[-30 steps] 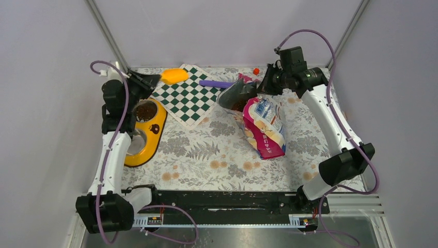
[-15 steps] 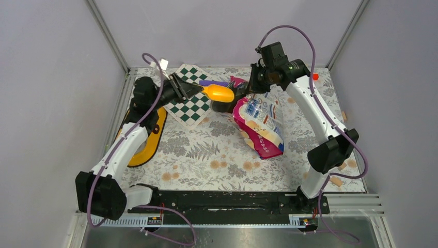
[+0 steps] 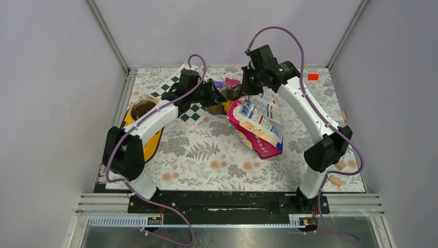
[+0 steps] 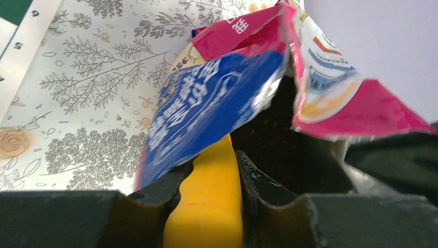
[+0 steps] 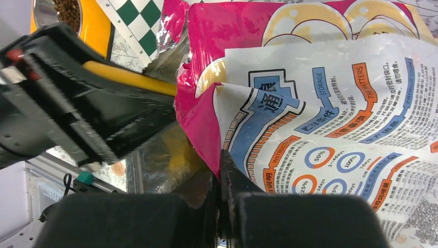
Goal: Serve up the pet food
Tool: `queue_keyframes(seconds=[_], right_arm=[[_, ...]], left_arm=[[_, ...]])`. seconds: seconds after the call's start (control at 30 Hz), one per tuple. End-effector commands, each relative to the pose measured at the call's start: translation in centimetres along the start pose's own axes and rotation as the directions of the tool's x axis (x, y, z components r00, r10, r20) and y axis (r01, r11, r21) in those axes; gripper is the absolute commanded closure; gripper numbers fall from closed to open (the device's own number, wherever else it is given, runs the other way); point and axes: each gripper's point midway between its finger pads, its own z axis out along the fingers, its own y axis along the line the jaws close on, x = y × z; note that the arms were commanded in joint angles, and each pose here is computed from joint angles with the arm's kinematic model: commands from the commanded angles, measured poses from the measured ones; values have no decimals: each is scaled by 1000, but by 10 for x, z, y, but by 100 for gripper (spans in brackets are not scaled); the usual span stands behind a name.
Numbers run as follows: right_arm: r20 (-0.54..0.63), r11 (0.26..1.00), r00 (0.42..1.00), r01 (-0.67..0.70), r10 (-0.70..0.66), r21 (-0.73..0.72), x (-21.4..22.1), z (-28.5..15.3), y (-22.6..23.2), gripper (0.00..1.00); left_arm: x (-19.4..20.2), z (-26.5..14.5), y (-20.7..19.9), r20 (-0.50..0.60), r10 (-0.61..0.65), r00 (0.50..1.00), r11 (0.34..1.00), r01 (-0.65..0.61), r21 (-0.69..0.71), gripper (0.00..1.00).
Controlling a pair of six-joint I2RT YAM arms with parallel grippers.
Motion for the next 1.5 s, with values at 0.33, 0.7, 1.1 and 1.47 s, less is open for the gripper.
queue_keyframes(seconds=[0.33,0.7,1.1,1.47], right_arm=[[69,1000,997,25,-26,10,-12,8,9,100],[115,990,988,-86,99,-107,-36,-31,9,100],[172,976,970,-147,175,-164,-56,-66,-3,100],[185,964,958,-183,218,-192,-63,-78,-7,100]], left_arm=[[-4,18,-51,-36,-47,998,982,52,179,100],[-43,-39,-69,44,-135,990,920,109,376,100],[-71,-78,-77,118,-103,988,897,41,440,100],[-78,-94,-83,110,-132,985,857,58,513,100]])
